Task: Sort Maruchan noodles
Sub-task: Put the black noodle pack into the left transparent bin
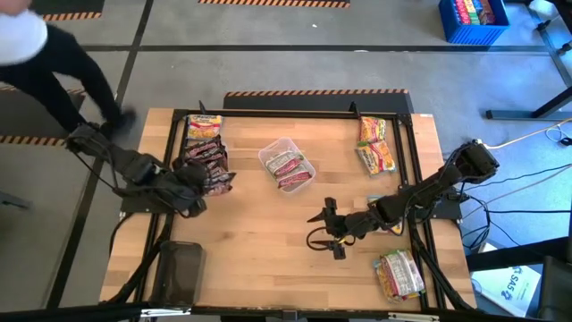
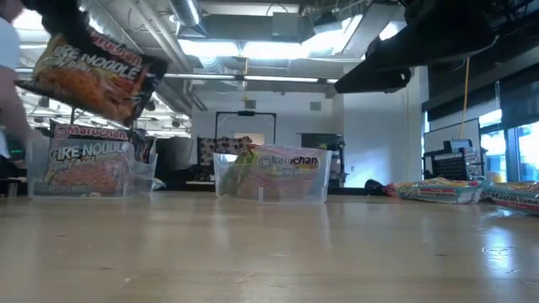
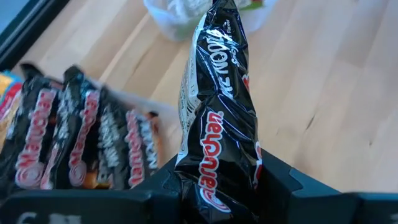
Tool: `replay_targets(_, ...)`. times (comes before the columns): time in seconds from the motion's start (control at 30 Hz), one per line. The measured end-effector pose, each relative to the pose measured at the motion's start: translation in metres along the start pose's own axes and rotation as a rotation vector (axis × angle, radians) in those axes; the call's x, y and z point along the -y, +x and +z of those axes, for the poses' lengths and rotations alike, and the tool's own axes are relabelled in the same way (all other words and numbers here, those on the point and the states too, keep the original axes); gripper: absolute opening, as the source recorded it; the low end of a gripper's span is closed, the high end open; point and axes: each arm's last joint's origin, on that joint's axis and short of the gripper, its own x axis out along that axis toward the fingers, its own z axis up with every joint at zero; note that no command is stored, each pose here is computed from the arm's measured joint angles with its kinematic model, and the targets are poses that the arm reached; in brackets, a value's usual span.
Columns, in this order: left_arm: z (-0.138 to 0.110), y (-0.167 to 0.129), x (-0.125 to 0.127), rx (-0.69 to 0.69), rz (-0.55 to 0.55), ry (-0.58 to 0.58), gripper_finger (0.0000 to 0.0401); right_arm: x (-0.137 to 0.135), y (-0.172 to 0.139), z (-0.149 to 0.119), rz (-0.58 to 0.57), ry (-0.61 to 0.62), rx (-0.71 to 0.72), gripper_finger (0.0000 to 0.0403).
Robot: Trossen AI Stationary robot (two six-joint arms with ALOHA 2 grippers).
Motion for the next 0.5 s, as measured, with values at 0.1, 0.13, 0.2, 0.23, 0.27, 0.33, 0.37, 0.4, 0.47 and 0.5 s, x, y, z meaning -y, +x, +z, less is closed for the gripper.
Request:
replay_targets(0.1, -0.011, 0.004, -0.010, -0.013, 0.017, -0.002, 0.0111, 0.000, 0.000, 0.000, 0.000, 0.000, 0.000, 0.0285)
replay_targets(0.13, -0.015, 0.007, -0.012, -0.020, 0.027, 0.003, 0.0111, 0.000, 0.000, 0.000, 0.000, 0.000, 0.000, 0.0285)
replay_targets(0.2, -0.021, 0.013, -0.015, -0.032, 0.050, 0.013, 0.0111, 0.000, 0.000, 0.000, 0.000, 0.000, 0.001, 0.0285)
replay_targets(0.23, -0.023, 0.017, -0.016, -0.032, 0.064, 0.015, 0.0111, 0.000, 0.000, 0.000, 0.000, 0.000, 0.001, 0.0285)
replay_targets(0.27, -0.025, 0.020, -0.017, -0.034, 0.077, 0.016, 0.0111, 0.000, 0.000, 0.000, 0.001, 0.000, 0.002, 0.0285)
replay_targets(0.33, -0.028, 0.026, -0.019, -0.043, 0.103, 0.017, 0.0111, 0.000, 0.000, 0.000, 0.001, 0.000, 0.002, 0.0285)
replay_targets(0.37, -0.030, 0.029, -0.019, -0.045, 0.109, 0.018, 0.0111, 0.000, 0.000, 0.000, 0.001, 0.000, 0.003, 0.0285)
replay_targets(0.4, -0.031, 0.032, -0.019, -0.046, 0.111, 0.018, 0.0111, 0.000, 0.000, 0.000, 0.001, 0.000, 0.005, 0.0285)
replay_targets(0.47, -0.033, 0.038, -0.018, -0.041, 0.110, 0.025, 0.0111, 0.000, 0.000, 0.001, 0.001, 0.001, 0.007, 0.0285)
replay_targets(0.5, -0.033, 0.041, -0.018, -0.040, 0.111, 0.033, 0.0111, 0.000, 0.000, 0.001, 0.001, 0.001, 0.007, 0.0285)
